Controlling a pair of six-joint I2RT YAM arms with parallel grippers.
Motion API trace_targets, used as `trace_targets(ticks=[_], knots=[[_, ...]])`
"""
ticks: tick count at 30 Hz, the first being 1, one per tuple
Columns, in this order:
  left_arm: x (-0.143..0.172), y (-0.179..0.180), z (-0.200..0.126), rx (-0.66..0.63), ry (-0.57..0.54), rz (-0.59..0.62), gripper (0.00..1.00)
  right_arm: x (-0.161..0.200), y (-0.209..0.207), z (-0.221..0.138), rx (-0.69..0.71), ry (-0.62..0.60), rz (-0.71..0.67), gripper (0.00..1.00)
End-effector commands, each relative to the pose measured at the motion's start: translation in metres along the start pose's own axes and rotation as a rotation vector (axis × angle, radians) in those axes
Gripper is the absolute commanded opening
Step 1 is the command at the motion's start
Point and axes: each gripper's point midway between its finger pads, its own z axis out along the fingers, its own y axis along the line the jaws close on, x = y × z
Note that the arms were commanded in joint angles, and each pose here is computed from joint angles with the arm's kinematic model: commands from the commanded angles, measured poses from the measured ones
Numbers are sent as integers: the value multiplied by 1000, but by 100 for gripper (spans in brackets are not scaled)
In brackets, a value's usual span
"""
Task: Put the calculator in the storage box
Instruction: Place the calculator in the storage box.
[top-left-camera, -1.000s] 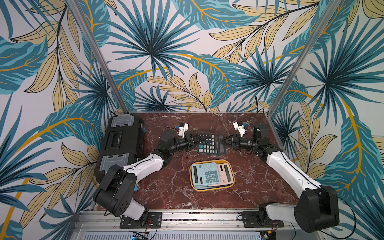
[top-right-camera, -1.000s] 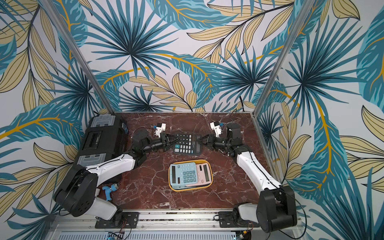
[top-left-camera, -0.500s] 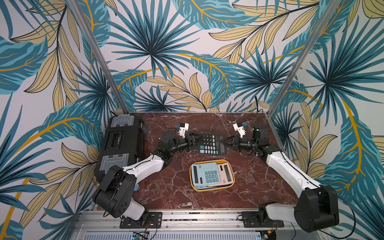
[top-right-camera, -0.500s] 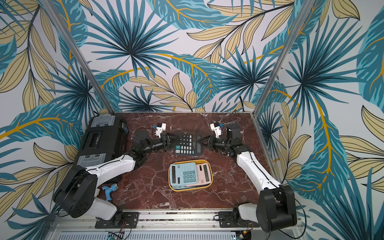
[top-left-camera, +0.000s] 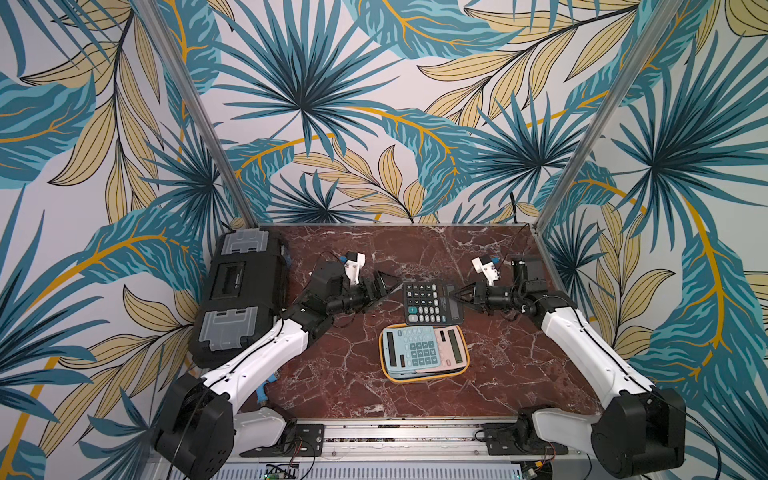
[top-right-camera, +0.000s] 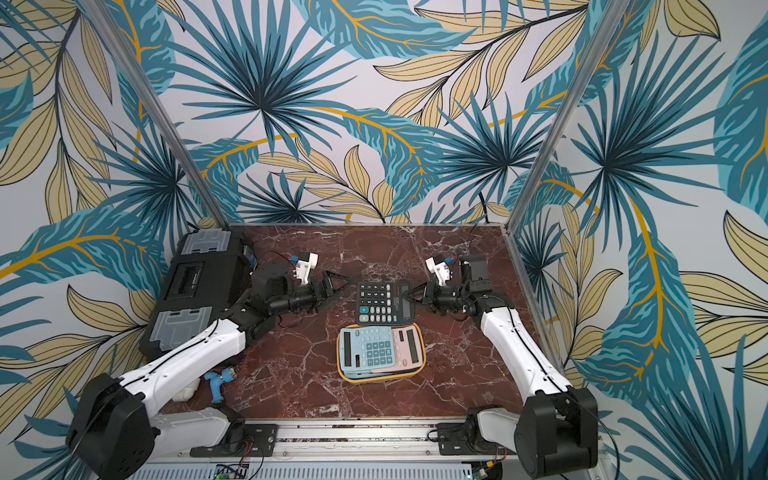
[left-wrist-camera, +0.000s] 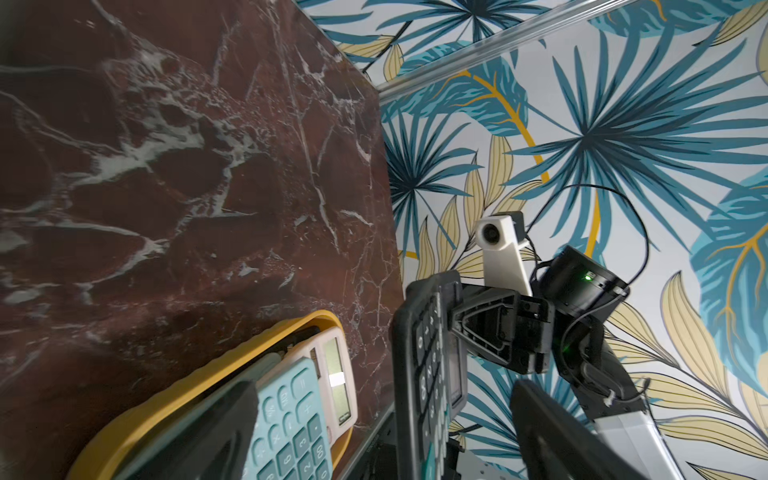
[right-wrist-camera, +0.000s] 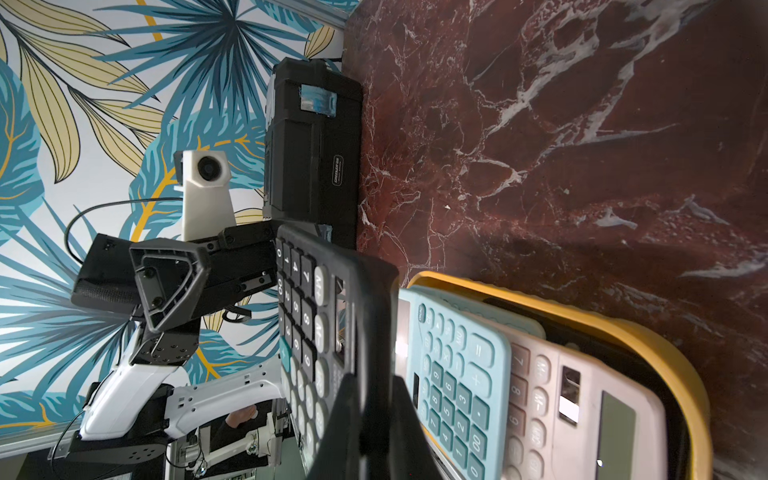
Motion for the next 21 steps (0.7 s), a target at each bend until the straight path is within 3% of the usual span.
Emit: trace_targets(ticks=[1, 13, 21], knots=[[-5, 8, -15, -114, -24, 97, 100, 19, -11, -3, 35, 35, 4, 0], [14, 22, -34, -167, -4, 105, 100, 44, -51, -11, 229, 75, -3, 0], [21, 35, -32, -185, 11, 94, 100, 50, -66, -2, 258, 125, 10, 0]])
